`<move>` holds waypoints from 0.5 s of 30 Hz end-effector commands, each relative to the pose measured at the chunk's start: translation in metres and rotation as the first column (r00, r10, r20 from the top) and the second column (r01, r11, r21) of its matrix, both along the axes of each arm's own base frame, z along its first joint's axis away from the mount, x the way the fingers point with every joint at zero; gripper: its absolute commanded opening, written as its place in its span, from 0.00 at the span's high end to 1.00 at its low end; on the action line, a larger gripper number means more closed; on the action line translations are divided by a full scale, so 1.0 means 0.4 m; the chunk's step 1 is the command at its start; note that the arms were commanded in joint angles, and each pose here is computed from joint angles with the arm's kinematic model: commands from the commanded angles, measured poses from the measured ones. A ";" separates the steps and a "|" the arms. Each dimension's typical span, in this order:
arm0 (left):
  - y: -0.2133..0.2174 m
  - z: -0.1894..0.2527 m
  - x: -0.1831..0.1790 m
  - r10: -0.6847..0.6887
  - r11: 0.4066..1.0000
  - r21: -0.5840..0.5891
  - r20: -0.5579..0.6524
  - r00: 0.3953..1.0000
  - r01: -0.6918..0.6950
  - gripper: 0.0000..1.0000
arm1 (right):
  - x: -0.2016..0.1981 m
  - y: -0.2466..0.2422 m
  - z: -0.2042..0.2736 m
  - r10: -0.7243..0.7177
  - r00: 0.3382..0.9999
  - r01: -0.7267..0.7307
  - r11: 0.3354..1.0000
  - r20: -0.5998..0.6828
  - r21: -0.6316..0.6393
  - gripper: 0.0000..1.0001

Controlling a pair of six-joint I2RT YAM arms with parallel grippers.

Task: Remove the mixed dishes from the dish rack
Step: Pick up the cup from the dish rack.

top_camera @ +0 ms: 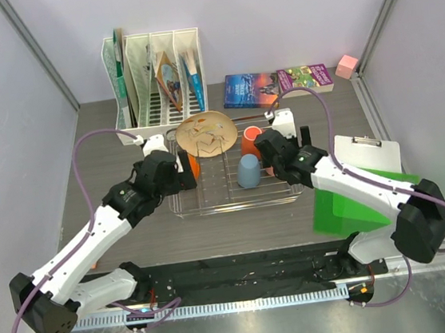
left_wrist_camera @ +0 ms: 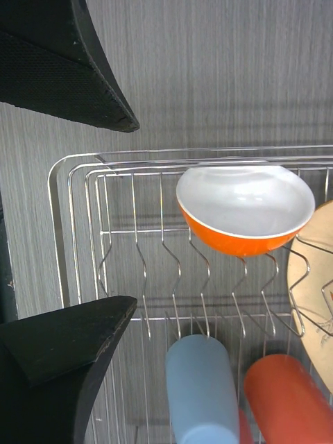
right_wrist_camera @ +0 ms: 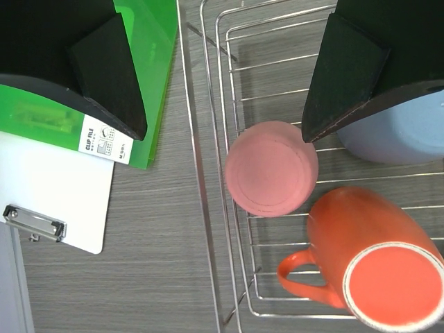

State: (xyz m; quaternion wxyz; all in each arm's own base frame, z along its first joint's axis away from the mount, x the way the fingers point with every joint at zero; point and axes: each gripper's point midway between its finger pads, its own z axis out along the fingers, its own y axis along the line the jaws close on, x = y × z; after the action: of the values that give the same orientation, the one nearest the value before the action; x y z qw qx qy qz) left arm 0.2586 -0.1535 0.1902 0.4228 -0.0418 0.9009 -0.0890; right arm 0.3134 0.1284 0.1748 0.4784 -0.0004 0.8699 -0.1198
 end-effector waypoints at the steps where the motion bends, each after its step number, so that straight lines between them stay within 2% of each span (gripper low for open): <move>1: -0.010 0.051 0.019 0.004 0.999 -0.051 0.071 0.997 0.000 0.00 | 0.038 0.035 0.023 -0.013 0.999 0.012 0.999 0.034 0.037 0.03; 6: -0.010 0.033 0.011 -0.006 0.999 -0.041 0.048 0.999 0.008 0.00 | 0.063 0.041 0.005 -0.045 0.998 0.043 0.996 0.035 0.073 0.03; 15: -0.015 0.023 0.008 -0.019 0.999 -0.045 0.041 0.999 0.020 0.00 | 0.098 0.073 -0.042 -0.003 1.000 0.004 0.984 -0.005 0.177 0.05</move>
State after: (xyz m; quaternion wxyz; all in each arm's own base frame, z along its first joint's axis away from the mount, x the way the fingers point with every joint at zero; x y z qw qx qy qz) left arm 0.2587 -0.1562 0.1955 0.4296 -0.0406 0.8963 -0.1019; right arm 0.3349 0.1397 0.1468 0.4560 0.0223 0.8845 -0.0957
